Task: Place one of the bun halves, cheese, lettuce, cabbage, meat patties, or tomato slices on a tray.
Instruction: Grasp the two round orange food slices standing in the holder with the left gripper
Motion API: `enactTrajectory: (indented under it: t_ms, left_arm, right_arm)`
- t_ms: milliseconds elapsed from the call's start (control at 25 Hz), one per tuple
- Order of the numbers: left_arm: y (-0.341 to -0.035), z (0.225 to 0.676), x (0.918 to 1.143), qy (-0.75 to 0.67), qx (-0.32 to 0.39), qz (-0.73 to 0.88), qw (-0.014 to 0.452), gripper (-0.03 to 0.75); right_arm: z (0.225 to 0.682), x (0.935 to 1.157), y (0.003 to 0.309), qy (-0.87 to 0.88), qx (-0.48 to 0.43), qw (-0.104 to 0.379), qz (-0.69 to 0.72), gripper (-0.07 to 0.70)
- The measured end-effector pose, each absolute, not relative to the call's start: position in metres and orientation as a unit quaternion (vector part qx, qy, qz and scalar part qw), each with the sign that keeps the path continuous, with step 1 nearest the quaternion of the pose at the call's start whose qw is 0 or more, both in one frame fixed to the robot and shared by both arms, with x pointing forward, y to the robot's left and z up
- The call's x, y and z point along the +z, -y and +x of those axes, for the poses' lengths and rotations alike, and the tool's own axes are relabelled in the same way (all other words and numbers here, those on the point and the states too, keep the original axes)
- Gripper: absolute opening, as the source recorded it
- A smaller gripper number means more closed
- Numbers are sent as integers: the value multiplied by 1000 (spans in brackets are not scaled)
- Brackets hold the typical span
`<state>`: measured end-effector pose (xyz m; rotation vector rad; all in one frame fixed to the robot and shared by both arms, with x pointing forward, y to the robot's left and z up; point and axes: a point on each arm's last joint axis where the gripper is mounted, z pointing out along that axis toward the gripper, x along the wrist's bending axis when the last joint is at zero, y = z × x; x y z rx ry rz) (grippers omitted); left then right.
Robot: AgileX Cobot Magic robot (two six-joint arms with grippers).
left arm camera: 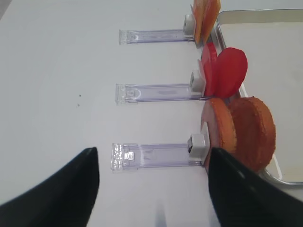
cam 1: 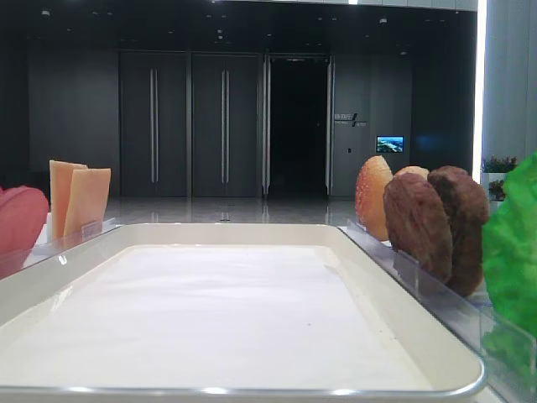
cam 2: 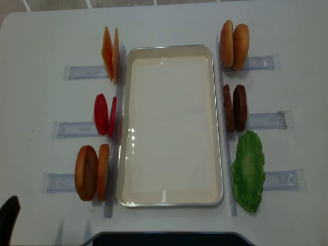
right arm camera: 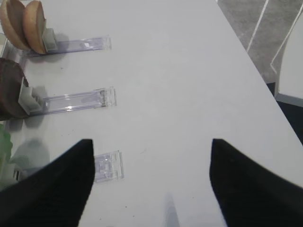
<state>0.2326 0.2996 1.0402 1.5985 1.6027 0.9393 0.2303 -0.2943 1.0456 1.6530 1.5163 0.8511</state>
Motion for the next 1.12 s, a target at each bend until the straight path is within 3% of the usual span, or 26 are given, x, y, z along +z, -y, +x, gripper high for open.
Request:
enactTrajectory:
  t_ms: [1120]
  left_arm:
    - [-300,233,1040,-616,359,614,337,537]
  right_arm:
    - [230,1046,294,-589,331,363,642,515]
